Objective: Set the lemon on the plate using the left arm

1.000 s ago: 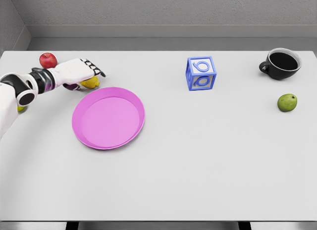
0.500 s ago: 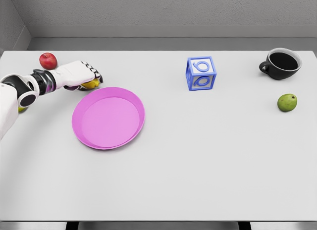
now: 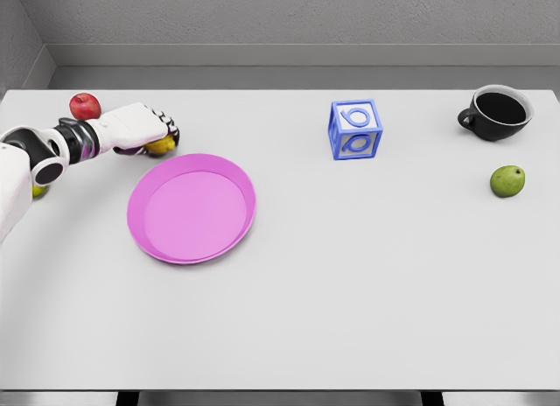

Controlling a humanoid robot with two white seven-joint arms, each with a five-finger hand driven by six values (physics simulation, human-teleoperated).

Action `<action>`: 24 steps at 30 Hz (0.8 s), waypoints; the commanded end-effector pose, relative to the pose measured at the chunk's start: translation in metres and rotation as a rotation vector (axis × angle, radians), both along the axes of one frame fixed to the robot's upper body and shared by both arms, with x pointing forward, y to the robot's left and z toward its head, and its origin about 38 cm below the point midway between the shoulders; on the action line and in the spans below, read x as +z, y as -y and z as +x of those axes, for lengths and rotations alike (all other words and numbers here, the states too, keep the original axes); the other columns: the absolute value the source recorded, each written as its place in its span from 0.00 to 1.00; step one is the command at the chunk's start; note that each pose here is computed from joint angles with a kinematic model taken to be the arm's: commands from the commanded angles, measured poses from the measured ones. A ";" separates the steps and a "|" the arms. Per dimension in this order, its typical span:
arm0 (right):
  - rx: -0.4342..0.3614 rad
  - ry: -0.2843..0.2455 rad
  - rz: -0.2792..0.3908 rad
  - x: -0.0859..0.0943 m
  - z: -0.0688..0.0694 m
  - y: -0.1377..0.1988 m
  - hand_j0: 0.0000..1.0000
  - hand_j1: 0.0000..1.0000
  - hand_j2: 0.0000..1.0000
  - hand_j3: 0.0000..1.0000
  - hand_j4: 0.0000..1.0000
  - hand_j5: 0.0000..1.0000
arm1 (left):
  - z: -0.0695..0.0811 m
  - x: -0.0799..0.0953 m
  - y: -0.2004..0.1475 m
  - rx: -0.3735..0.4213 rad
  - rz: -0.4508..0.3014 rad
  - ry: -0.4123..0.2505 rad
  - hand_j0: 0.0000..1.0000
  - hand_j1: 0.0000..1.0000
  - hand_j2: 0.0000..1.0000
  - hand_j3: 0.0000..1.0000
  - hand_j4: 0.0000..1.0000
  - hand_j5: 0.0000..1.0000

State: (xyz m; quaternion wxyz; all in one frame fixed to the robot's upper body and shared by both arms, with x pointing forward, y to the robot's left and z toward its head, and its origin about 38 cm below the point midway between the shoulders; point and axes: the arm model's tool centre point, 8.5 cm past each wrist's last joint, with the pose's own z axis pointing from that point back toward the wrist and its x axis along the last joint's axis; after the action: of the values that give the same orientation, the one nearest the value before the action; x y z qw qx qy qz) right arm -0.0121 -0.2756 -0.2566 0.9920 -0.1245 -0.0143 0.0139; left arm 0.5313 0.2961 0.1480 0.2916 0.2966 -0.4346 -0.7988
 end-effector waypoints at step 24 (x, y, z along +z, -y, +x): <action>0.000 0.000 0.000 0.000 0.000 0.000 1.00 1.00 1.00 1.00 1.00 1.00 | -0.030 0.072 -0.003 -0.112 -0.118 0.169 0.44 0.44 0.44 0.44 0.44 0.44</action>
State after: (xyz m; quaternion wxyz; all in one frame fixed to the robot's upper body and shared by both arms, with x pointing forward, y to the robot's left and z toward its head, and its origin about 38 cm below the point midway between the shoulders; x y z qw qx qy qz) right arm -0.0121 -0.2756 -0.2566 0.9920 -0.1245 -0.0143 0.0139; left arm 0.5029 0.2909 0.2107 0.2238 0.3146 -0.5139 -0.7661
